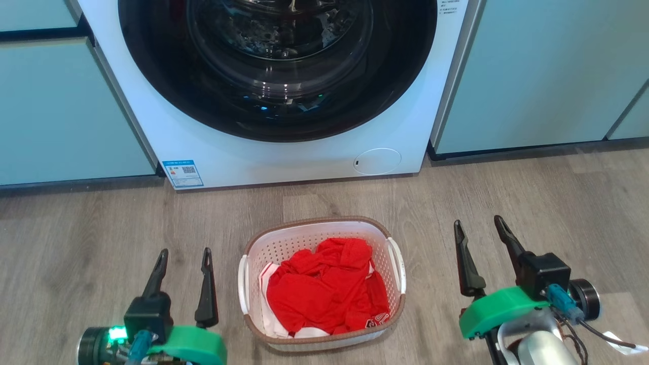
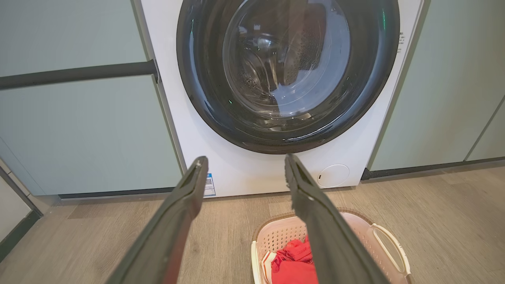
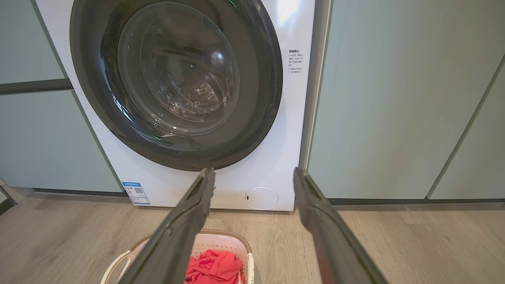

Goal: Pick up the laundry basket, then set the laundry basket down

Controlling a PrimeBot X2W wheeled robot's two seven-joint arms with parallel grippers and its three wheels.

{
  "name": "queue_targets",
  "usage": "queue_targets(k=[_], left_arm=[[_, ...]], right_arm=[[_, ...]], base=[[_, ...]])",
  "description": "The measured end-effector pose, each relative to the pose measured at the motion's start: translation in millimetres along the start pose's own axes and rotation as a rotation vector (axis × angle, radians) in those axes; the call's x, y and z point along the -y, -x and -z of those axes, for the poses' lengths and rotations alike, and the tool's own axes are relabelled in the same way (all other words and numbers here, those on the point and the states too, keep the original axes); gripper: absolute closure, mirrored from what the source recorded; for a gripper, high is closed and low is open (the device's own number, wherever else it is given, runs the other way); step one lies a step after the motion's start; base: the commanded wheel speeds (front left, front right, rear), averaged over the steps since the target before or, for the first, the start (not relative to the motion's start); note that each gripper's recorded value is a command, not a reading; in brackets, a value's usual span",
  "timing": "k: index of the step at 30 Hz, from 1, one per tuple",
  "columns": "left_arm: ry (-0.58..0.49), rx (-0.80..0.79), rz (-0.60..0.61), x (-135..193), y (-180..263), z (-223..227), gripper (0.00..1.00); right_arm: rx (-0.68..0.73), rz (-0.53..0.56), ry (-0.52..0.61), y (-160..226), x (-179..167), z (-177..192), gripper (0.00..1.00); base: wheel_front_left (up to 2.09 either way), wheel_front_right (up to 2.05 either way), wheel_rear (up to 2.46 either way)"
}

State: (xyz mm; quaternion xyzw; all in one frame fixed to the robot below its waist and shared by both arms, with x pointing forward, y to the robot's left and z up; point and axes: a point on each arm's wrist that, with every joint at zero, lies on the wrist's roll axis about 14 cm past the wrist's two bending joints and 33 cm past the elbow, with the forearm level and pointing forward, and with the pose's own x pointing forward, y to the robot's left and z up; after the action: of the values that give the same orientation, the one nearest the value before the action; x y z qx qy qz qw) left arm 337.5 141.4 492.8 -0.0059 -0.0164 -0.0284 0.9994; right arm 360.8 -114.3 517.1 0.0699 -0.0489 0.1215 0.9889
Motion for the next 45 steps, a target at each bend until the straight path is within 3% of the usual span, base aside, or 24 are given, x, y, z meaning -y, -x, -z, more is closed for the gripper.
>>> queue_targets(k=[27,37,45], left_arm=[[0.004,-0.025,-0.004,-1.5,-2.3,7.9,0.00],[0.012,-0.059,-0.013,-5.2,-29.1,20.7,0.00],[0.026,-0.150,-0.018,-6.7,-59.3,55.6,0.00]], right_arm=[[-0.031,0.009,-0.005,-2.8,3.8,10.2,0.00],[-0.064,0.017,-0.012,-31.0,14.2,24.7,0.00],[-0.112,0.021,-0.017,-69.1,26.1,51.3,0.00]], base=[[0.00,0.00,0.00],[0.00,0.00,0.00],[0.00,0.00,0.00]])
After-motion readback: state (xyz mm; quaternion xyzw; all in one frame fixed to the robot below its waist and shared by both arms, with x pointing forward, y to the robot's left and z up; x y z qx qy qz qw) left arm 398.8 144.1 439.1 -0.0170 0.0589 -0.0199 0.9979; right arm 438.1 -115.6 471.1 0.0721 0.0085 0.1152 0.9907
